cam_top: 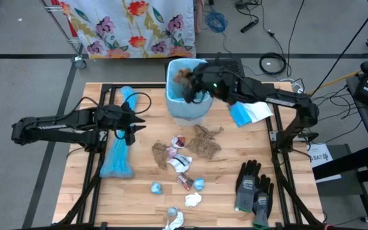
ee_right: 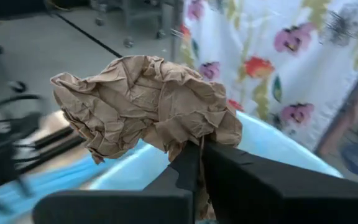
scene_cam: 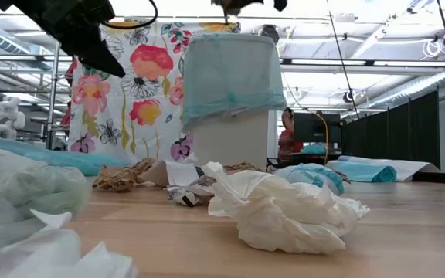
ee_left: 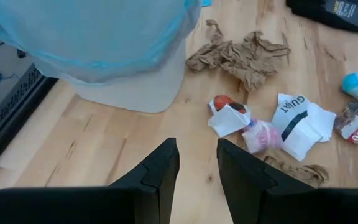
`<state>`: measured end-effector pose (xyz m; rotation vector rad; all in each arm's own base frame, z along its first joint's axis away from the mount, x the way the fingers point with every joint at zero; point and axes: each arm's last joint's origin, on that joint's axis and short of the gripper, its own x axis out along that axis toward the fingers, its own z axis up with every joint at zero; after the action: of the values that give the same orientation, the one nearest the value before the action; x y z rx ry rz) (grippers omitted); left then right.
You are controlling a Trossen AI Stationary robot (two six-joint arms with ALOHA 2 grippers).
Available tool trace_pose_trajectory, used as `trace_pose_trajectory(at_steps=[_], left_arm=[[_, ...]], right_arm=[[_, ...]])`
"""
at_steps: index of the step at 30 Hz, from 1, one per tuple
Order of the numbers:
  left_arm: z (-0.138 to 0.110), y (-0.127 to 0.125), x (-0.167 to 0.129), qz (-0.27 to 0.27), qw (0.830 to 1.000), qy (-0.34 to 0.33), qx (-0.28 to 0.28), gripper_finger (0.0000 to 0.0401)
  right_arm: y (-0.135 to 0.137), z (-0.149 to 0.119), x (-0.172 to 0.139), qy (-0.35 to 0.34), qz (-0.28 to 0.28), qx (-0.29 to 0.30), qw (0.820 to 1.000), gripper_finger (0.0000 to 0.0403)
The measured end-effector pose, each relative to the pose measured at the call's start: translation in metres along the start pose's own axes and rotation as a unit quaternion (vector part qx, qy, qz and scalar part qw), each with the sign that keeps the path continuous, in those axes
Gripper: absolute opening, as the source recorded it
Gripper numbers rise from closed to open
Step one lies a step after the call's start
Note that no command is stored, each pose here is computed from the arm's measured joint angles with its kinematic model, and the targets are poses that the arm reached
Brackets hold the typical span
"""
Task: Place trash/remove bag and relplace
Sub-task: Put the brown paper into the blue trash bag inside the white trash bin
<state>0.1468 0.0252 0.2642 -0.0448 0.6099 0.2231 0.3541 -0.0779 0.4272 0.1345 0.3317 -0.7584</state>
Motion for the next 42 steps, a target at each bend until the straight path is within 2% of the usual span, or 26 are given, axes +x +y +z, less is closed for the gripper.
trace_pose_trajectory(at_steps=[4,8,15,22,28,42], left_arm=[[0.000,0.000,0.007,0.001,1.000,0.016,0.001,0.0117],[-0.001,-0.001,0.011,0.001,1.000,0.027,0.002,0.0117],[-0.002,-0.001,0.016,0.002,0.999,0.040,0.003,0.0117],[-0.002,-0.001,0.016,0.002,0.999,0.039,0.003,0.0117],[-0.001,-0.001,0.016,0.003,0.999,0.039,0.002,0.0117],[-0.001,-0.001,0.016,0.003,0.999,0.037,0.002,0.0117]], right_arm=[[-0.011,-0.007,0.025,0.022,-0.029,0.022,0.999,0.0038],[-0.014,-0.012,0.038,0.035,-0.022,0.028,0.999,0.0075],[-0.007,-0.015,0.039,0.042,-0.011,0.025,0.999,0.0123],[0.006,-0.016,0.021,0.047,0.013,0.011,0.999,0.0131],[0.023,-0.028,-0.005,0.095,0.037,-0.035,0.994,0.0131],[0.059,-0.062,-0.063,0.193,0.089,-0.149,0.966,0.0130]])
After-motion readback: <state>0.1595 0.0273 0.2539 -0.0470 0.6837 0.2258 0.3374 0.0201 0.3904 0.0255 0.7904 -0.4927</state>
